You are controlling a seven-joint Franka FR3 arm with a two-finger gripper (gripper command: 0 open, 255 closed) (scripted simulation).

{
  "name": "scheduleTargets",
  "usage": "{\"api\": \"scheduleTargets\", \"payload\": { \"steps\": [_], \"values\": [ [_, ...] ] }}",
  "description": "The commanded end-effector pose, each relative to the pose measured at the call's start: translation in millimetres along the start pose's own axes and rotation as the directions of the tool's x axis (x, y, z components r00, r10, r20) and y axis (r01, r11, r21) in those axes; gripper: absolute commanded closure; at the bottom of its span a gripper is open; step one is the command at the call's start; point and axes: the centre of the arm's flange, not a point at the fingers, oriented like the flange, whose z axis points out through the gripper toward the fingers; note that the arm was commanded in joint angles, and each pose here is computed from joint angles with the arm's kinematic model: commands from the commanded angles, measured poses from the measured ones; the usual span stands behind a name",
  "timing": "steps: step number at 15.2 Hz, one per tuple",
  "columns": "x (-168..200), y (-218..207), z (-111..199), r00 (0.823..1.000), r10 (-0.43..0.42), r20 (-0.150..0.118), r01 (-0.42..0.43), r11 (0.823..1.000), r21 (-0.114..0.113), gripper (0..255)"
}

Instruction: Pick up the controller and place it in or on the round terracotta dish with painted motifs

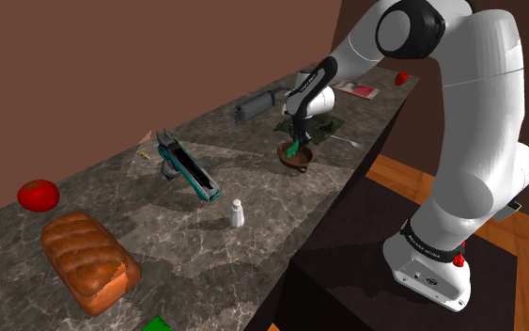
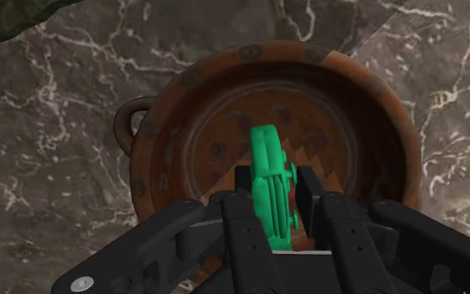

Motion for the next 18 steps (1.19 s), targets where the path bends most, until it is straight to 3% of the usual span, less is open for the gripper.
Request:
{"api": "scheduleTargets", "payload": {
  "steps": [1,9,10,15,18],
  "values": [
    [0,0,10,1.000,0.000,0.000,0.000,1.000,0.000,255],
    [0,0,10,1.000,0.000,0.000,0.000,1.000,0.000,255],
    [0,0,10,1.000,0.000,0.000,0.000,1.000,0.000,0],
    [0,0,10,1.000,0.000,0.000,0.000,1.000,0.000,0],
    [0,0,-30,1.000,0.000,0.000,0.000,1.000,0.000,0]
  ]
}}
